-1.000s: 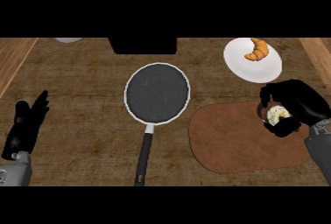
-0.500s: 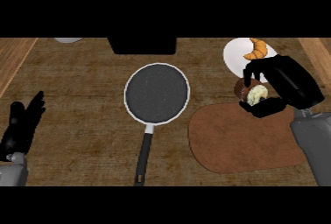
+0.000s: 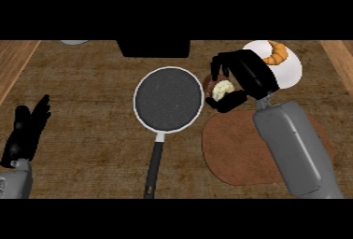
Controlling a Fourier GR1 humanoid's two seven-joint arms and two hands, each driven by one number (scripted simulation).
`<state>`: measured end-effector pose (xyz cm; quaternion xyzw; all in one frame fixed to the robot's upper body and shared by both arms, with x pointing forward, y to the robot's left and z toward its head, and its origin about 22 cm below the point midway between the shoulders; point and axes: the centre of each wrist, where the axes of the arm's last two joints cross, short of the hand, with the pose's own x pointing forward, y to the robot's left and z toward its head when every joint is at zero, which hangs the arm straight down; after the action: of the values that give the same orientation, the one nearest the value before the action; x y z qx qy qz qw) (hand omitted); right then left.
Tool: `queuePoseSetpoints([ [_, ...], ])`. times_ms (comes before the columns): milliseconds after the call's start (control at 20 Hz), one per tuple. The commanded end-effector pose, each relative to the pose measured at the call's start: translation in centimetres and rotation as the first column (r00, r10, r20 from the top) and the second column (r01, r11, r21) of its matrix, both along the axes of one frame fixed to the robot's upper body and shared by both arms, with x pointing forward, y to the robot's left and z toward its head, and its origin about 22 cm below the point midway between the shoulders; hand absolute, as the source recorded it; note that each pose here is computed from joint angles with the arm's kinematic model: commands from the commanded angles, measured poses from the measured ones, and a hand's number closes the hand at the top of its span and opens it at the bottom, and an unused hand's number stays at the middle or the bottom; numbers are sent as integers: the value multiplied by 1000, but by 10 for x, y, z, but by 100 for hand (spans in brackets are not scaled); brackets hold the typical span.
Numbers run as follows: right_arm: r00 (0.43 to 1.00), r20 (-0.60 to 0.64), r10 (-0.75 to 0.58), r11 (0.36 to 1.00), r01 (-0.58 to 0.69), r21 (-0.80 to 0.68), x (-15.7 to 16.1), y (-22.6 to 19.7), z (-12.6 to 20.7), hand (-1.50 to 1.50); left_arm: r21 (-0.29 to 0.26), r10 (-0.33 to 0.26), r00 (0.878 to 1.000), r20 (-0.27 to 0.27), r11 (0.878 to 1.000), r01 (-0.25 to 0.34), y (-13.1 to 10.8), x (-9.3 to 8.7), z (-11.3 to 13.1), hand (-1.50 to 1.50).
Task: Pick the cupcake from the cutting board and place it in the pan
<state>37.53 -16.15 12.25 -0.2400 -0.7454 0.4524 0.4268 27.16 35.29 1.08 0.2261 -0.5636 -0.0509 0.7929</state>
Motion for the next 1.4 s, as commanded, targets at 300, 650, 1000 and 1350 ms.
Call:
queuePoseSetpoints([
  [300,992,-125,-34,998,40,42,40,86,-23,150,5,-27,1000,14,1000,27,-9,12,13,0],
  [650,982,-176,-71,997,77,24,49,88,-59,150,-6,-78,997,29,997,78,-15,25,15,0],
  [1000,955,-294,-36,986,83,146,43,77,-86,150,-1,-111,993,30,994,111,-34,33,23,0],
  [1350,927,-374,-13,982,82,170,41,75,-97,-150,7,-144,989,32,990,144,-47,41,16,0],
])
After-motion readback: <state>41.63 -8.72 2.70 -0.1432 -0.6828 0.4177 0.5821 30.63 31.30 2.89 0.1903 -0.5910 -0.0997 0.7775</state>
